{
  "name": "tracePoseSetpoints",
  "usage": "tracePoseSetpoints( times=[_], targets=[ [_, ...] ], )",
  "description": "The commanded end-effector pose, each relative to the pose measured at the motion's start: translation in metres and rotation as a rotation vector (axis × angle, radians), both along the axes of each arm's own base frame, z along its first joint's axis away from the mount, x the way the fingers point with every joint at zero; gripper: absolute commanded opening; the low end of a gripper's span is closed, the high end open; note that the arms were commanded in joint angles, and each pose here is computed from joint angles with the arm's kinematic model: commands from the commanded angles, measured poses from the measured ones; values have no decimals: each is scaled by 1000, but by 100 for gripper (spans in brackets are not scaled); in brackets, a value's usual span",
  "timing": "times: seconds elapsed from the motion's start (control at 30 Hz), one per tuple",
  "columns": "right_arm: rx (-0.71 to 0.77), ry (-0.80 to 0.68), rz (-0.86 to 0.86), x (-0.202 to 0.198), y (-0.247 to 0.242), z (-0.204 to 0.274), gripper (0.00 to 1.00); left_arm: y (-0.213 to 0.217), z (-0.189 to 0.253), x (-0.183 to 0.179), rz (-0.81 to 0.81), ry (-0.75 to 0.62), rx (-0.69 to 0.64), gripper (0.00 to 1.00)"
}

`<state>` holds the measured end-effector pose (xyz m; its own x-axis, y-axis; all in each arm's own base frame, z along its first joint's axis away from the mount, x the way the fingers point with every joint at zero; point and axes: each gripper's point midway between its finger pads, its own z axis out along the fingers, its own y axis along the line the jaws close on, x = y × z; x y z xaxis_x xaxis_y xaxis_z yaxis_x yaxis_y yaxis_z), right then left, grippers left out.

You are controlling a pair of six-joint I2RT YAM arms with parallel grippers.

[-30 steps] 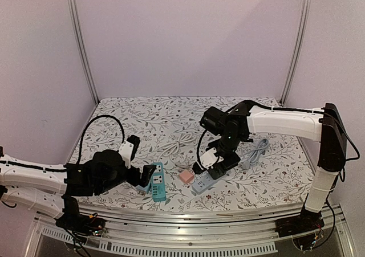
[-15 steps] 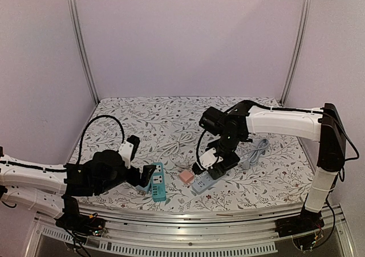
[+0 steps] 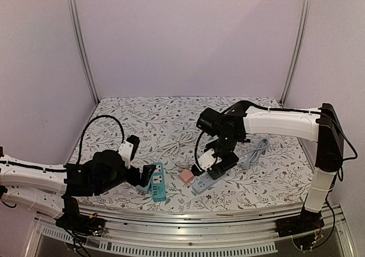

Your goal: Insert the plug

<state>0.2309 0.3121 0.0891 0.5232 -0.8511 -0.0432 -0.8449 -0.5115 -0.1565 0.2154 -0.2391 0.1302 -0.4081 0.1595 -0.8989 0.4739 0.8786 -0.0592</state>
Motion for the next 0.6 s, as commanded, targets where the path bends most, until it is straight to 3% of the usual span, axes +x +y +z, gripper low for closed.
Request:
tracePoseSetpoints(
  times=[0.0, 0.17, 0.47, 0.57],
  targets=[
    [-72, 24, 42, -1, -5, -25, 0, 6, -2, 5, 22, -13, 2, 99],
    [-28, 83, 40, -8, 5, -19, 0, 4, -2, 6, 22, -12, 5, 99],
    [-58, 20, -141, 14, -2, -20, 0, 5, -3, 7, 26, -10, 10, 99],
    [-71, 36, -130, 9, -6, -21, 0, 5, -3, 8, 25, -10, 10, 99]
  ],
)
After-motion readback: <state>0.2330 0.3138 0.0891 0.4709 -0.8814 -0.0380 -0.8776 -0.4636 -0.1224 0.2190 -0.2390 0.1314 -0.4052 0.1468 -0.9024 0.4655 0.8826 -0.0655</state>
